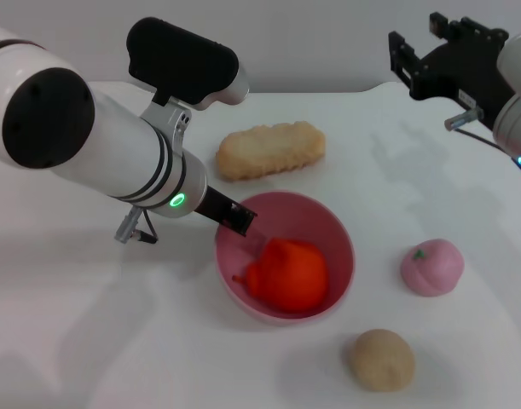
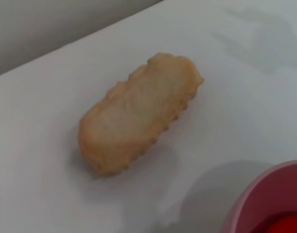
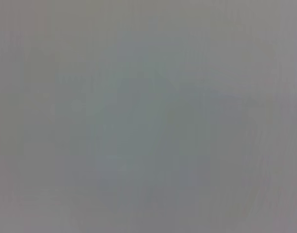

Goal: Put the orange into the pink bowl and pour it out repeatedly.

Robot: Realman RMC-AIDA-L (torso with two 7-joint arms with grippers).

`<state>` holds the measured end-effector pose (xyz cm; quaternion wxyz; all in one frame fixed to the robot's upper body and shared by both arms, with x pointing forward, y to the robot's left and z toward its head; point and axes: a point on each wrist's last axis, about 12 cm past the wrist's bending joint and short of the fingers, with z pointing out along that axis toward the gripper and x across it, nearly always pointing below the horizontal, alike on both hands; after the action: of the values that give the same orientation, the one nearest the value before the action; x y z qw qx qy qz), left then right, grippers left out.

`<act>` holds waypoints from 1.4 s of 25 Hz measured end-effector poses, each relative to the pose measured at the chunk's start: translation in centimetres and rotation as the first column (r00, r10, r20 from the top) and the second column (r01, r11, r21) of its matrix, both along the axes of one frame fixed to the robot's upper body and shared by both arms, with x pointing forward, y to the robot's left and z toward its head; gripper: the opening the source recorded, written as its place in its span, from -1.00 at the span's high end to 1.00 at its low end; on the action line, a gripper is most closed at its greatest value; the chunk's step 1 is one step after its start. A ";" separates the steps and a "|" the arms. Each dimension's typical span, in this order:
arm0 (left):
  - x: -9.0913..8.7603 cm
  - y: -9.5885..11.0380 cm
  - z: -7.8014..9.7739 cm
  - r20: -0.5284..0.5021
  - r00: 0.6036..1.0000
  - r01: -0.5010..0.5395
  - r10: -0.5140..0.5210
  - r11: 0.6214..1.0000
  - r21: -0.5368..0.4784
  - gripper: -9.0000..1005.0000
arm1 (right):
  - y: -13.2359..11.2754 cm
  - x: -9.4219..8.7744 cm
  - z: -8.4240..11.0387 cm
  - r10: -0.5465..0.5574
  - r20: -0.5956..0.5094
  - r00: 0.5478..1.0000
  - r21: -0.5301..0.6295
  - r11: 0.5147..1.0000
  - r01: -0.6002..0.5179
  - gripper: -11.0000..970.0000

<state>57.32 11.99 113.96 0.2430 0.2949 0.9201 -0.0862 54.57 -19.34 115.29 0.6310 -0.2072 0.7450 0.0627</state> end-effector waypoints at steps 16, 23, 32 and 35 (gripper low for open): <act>0.1 -0.5 0.0 0.014 1.000 0.017 -0.016 0.998 -0.064 0.79 | 0.0 -0.1 -1.0 -0.008 0.011 1.000 -0.013 1.000 0.008 -0.09; 0.6 -0.5 1.8 0.109 0.994 0.025 -0.014 0.995 -0.094 0.45 | -0.9 0.1 -1.7 -0.041 0.023 0.999 -0.018 0.999 0.041 -0.10; 0.9 0.8 6.0 0.421 0.907 0.023 0.018 0.996 -0.091 0.06 | -2.0 0.0 -2.1 -0.096 0.056 0.994 0.000 0.995 0.096 -0.54; 0.9 2.8 6.4 0.586 0.805 -0.001 0.091 0.988 -0.152 -0.07 | -2.9 -0.5 -2.6 -0.163 0.134 0.978 0.046 0.986 0.158 -0.57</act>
<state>58.21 14.81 120.40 0.5399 0.2663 0.7969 -0.0503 54.10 -22.22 112.69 0.6872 -0.1390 0.7130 0.0105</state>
